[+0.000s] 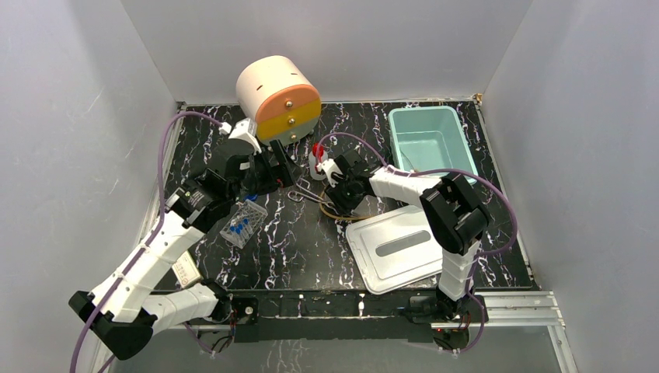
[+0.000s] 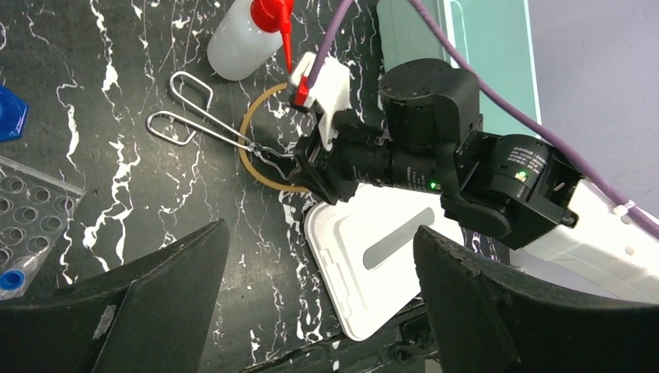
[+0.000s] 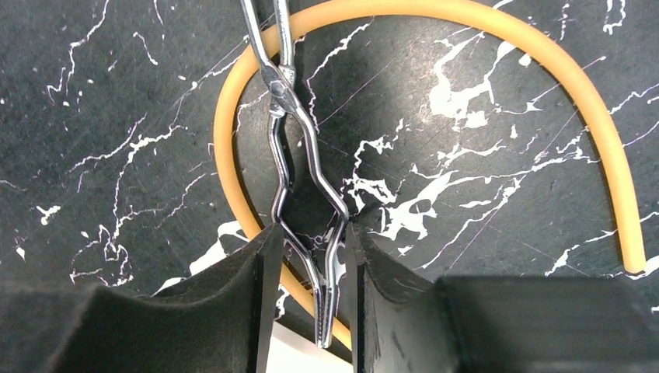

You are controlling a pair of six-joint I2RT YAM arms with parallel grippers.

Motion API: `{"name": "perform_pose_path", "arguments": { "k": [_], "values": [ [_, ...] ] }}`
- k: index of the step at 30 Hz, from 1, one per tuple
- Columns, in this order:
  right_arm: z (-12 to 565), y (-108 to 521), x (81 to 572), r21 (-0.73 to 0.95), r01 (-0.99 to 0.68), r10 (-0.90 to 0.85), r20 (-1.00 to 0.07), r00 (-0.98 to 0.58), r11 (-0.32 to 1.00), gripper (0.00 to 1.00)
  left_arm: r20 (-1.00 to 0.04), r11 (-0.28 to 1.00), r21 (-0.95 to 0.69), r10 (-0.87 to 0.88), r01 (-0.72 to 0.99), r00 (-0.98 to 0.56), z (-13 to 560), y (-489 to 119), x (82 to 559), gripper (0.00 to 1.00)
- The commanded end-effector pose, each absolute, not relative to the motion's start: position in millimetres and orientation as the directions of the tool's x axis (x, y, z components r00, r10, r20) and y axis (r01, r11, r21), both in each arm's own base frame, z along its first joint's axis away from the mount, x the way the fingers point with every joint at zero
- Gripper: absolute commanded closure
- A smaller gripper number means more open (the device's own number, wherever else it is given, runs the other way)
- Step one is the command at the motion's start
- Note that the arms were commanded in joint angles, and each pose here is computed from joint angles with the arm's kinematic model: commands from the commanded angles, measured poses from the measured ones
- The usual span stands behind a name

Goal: Organize the chemistry lab equipment

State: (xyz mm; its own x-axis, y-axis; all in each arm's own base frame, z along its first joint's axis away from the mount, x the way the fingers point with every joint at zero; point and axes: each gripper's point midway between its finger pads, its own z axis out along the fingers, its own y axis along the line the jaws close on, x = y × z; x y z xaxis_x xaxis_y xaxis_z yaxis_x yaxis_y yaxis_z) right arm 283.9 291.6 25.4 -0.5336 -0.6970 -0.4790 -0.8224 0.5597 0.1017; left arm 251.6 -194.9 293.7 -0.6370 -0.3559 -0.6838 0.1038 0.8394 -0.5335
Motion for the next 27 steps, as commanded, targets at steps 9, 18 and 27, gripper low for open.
{"name": "perform_pose_path", "arguments": {
  "k": [9, 18, 27],
  "values": [
    [57, 307, 291, 0.108, -0.809, -0.622, -0.583, -0.523, 0.578, 0.93, -0.493, 0.809, -0.577, -0.459, -0.118, -0.739, 219, -197, 239, 0.26],
    [54, 306, 290, 0.108, -0.803, -0.608, -0.596, -0.524, 0.586, 0.82, -0.450, 0.821, -0.549, -0.449, -0.158, -0.772, 188, -207, 246, 0.26],
    [40, 318, 300, 0.082, -0.790, -0.612, -0.585, -0.532, 0.608, 0.74, -0.462, 0.831, -0.533, -0.443, -0.159, -0.768, 183, -204, 247, 0.26]
  ]
}}
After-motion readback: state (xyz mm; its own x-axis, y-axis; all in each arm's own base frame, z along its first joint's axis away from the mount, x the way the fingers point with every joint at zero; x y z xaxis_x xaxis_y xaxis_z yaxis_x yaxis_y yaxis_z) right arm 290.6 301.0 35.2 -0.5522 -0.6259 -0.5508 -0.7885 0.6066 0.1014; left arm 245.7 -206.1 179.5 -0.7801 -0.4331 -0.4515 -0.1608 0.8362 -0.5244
